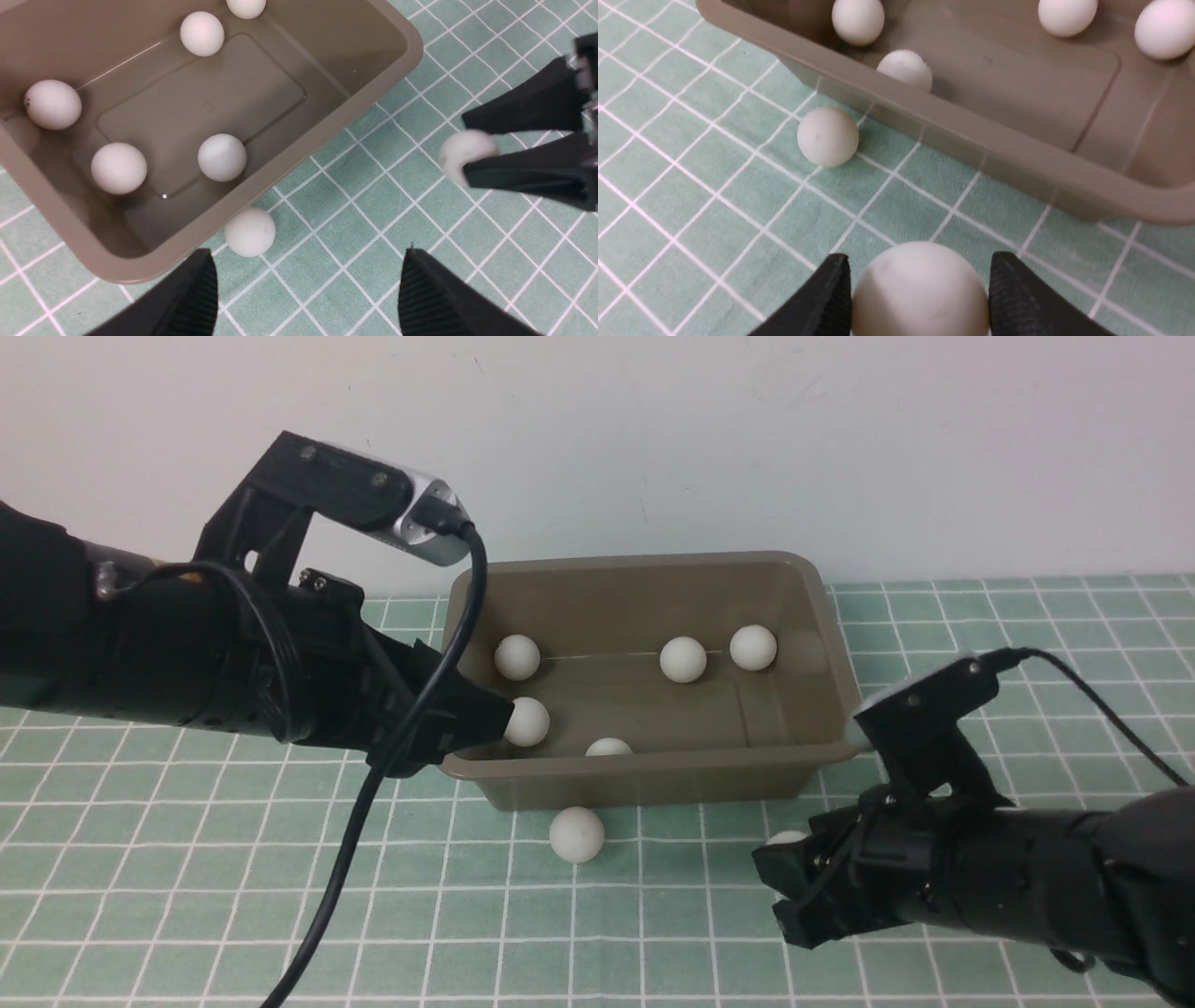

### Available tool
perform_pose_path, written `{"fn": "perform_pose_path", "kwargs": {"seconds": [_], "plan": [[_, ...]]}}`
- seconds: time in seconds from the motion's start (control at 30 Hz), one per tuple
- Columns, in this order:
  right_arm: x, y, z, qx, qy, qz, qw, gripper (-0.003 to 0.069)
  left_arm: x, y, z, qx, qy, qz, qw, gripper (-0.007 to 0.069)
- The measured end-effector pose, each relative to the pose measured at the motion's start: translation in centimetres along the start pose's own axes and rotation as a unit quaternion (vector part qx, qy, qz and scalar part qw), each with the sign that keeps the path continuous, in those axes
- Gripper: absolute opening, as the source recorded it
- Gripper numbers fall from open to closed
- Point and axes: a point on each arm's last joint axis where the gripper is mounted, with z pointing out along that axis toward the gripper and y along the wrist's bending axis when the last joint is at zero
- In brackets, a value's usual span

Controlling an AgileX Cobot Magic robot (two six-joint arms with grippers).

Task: Put the table tennis balls in the box on the green coffee tablecloth.
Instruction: 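Release the ping pong ball into the bin and lift the gripper away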

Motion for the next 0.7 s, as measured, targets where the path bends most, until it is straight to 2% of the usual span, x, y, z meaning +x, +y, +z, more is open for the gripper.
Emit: {"fn": "perform_pose_path", "kwargs": {"seconds": [0.13, 0.33, 0.47, 0.7], "plan": [[-1.1, 0.0, -0.2, 0.000, -0.017, -0.018, 1.000, 0.0347, 0.0, 0.0, 0.0, 0.000, 0.000, 0.000, 1.000, 0.0468], [-4.8, -0.1, 0.5, 0.010, -0.059, -0.039, 0.997, 0.0347, 0.0, 0.0, 0.0, 0.000, 0.000, 0.001, 1.000, 0.0468], [-7.0, -1.0, 2.9, 0.020, -0.063, -0.034, 0.997, 0.0347, 0.0, 0.0, 0.0, 0.000, 0.000, 0.001, 1.000, 0.0468], [-7.6, -2.5, 7.8, 0.026, -0.036, -0.023, 0.999, 0.0347, 0.0, 0.0, 0.0, 0.000, 0.000, 0.001, 1.000, 0.0468]]}}
